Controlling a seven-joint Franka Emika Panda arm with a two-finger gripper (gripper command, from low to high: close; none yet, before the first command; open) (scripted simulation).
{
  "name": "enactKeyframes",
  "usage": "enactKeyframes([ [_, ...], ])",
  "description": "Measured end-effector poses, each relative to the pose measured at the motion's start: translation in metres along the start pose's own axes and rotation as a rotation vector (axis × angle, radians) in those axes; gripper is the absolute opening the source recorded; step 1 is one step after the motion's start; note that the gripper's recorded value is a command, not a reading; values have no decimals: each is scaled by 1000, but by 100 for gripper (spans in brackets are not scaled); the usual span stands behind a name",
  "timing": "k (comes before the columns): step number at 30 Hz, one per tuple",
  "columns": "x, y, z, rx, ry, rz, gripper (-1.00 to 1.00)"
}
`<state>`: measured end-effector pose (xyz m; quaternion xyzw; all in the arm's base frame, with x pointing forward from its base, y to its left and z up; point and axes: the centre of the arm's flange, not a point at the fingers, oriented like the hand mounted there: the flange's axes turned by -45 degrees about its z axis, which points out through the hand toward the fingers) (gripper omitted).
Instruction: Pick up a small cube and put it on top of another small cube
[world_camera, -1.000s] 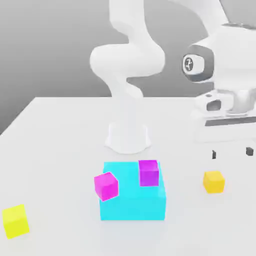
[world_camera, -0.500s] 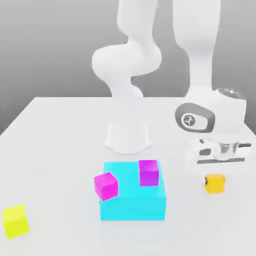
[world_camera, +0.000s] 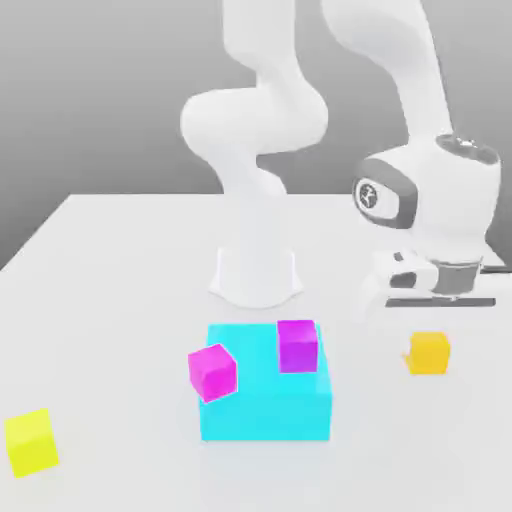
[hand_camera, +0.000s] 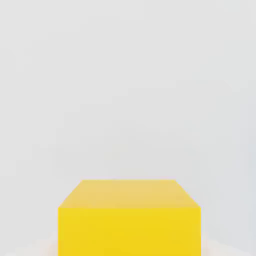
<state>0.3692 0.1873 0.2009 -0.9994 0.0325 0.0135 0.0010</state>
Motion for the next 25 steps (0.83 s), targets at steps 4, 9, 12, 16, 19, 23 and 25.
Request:
enactKeyframes([
  [4, 66, 87, -10, 6, -6, 114, -100],
  [9, 105, 206, -22, 12, -2, 247, -100],
  [12, 109, 279, -30, 13, 3, 322, -100],
  [16, 95, 379, -37, 11, 14, 431, -100],
  [19, 81, 449, -8, 9, 25, 514, -100],
  [23, 78, 459, 7, 8, 26, 527, 100],
  [25, 78, 459, 7, 8, 26, 527, 100],
])
